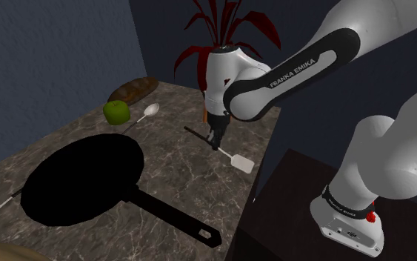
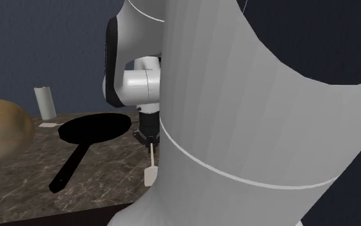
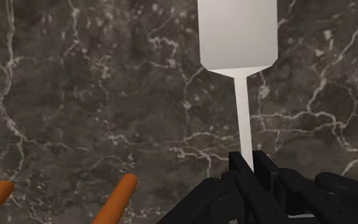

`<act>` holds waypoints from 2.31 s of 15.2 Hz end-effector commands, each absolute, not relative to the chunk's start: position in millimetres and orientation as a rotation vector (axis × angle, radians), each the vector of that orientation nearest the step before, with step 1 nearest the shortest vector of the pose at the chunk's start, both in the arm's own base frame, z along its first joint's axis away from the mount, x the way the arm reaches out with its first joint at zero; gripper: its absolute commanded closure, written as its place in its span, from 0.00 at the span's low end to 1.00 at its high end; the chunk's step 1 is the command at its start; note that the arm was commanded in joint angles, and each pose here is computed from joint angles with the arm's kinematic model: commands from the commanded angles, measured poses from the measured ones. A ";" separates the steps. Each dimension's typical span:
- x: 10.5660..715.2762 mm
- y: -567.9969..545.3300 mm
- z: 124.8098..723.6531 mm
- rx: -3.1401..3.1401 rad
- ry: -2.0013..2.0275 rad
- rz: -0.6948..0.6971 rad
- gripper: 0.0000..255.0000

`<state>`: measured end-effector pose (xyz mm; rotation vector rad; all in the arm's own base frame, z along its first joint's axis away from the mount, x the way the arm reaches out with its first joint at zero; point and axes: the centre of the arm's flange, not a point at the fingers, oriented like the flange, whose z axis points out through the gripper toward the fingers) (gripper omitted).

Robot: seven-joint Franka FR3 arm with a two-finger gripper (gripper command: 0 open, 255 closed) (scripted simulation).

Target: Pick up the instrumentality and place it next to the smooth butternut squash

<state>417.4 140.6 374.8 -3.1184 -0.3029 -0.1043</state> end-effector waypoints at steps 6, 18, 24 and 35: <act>416.0 140.7 412.2 -3.118 -0.303 -0.103 1.00; 416.0 140.7 475.5 -3.118 -0.303 -0.103 1.00; 416.0 140.7 507.2 -3.118 -0.303 -0.103 1.00; 416.0 140.7 565.3 -3.118 -0.303 -0.103 1.00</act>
